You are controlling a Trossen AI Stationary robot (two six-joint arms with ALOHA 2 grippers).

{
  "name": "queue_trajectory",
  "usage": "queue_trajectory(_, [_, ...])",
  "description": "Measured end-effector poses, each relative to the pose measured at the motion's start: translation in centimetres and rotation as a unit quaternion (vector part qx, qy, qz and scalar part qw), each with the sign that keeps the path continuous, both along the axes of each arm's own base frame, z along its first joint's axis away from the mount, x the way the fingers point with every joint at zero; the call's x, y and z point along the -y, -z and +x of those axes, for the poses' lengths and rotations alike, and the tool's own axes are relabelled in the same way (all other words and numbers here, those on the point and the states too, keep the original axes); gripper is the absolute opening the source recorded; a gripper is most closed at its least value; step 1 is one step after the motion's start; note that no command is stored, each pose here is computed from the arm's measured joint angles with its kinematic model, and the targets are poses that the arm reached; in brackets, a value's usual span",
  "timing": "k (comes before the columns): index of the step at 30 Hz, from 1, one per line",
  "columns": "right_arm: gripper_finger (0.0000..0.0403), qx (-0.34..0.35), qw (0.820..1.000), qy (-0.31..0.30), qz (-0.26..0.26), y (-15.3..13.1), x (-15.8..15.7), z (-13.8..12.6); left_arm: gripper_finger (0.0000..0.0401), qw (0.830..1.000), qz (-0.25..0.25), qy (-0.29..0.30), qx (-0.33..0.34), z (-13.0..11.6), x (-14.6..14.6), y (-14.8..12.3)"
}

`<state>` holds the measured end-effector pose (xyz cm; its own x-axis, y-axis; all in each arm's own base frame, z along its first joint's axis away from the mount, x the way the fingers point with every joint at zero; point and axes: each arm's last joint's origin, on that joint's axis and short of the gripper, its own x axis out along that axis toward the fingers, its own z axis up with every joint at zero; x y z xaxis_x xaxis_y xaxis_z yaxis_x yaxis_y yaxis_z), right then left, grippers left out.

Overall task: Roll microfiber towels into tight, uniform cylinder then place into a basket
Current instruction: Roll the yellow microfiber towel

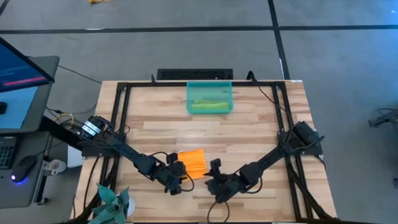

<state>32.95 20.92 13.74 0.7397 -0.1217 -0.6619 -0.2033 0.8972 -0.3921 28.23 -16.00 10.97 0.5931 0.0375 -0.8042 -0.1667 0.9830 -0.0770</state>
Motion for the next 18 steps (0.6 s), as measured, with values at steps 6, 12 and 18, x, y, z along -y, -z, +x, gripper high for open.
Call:
queue_trajectory(6, [0.0196,-0.007,1.000,-0.010,-0.029,0.8,-0.4,1.1,0.0137,1.000,0.002,0.002,0.000,0.0,0.0,0.0])
queue_trajectory(12, [0.0196,-0.013,0.999,0.030,-0.006,1.0,1.3,1.9,0.0137,1.000,0.002,0.002,0.000,0.0,0.0,0.0])
queue_trajectory(18, [0.0196,-0.036,0.999,0.022,0.034,1.2,2.1,2.4,0.0137,1.000,0.002,0.003,0.000,0.0,0.0,0.0])
